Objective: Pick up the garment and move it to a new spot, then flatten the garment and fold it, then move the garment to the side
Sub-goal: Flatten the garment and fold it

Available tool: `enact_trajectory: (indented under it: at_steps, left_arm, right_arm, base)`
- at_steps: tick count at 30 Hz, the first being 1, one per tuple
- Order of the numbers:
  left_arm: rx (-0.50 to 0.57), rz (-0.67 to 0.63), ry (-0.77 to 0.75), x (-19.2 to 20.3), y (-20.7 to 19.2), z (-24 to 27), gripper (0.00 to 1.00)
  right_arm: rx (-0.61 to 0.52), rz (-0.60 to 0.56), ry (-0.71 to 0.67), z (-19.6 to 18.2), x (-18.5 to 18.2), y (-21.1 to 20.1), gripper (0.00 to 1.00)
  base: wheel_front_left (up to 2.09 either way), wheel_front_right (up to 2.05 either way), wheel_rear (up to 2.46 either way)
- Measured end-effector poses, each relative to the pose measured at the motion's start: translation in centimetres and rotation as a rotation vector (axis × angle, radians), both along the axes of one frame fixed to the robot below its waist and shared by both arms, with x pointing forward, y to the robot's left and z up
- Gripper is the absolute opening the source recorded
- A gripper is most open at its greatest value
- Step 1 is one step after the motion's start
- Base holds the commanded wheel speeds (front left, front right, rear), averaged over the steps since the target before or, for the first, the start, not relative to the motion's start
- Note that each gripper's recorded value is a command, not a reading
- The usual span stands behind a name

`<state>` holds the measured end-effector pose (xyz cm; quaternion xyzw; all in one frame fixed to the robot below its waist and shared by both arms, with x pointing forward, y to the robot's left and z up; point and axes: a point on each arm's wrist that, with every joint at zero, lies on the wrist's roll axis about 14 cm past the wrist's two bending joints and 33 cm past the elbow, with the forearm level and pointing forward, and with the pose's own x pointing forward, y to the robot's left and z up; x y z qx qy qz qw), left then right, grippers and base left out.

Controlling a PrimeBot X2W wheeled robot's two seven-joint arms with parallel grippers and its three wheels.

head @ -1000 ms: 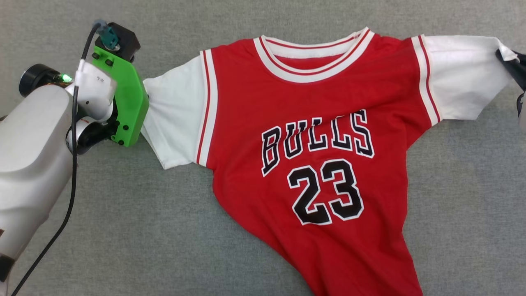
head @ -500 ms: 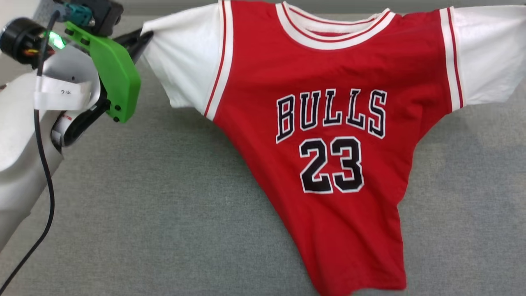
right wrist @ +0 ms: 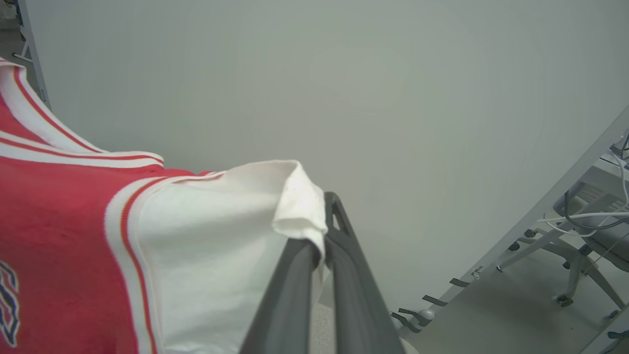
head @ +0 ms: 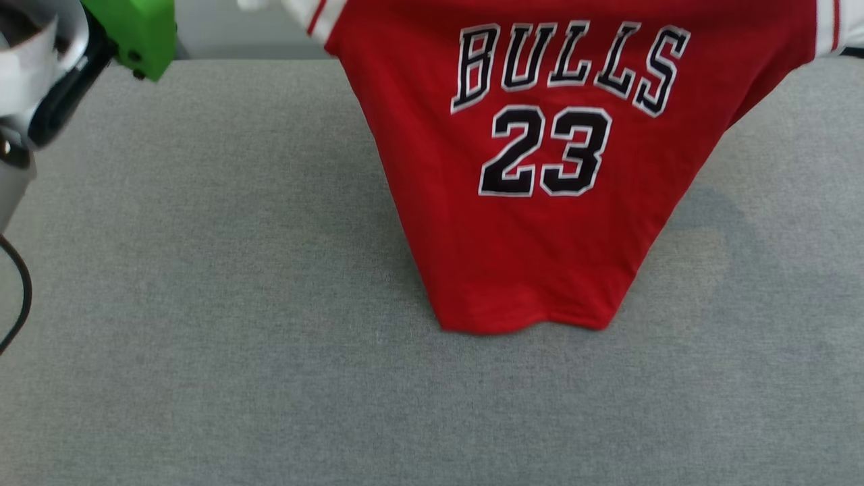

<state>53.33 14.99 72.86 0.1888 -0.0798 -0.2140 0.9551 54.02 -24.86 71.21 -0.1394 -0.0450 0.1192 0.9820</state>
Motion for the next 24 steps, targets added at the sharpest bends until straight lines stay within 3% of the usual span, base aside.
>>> enact_trajectory:
  at_steps: [6, 18, 24]
  left_arm:
    - [-0.022, -0.018, -0.075, 2.3, -1.4, 2.4, 0.00]
    - [-0.040, 0.003, -0.280, 10.6, -3.5, 7.0, 0.00]
    - [-0.085, 0.006, -0.334, 14.5, -4.0, 6.9, 0.00]
  right_arm:
    - [-0.012, 0.005, -0.022, 1.5, 2.4, 1.0, 0.00]
    - [0.004, -0.066, -0.145, 5.4, 10.3, 0.4, 0.00]
    - [0.000, -0.086, -0.181, 5.0, 14.1, 0.6, 0.00]
  base:
    - [0.00, 0.00, 0.00]
    - [0.00, 0.00, 0.00]
    - [0.00, 0.00, 0.00]
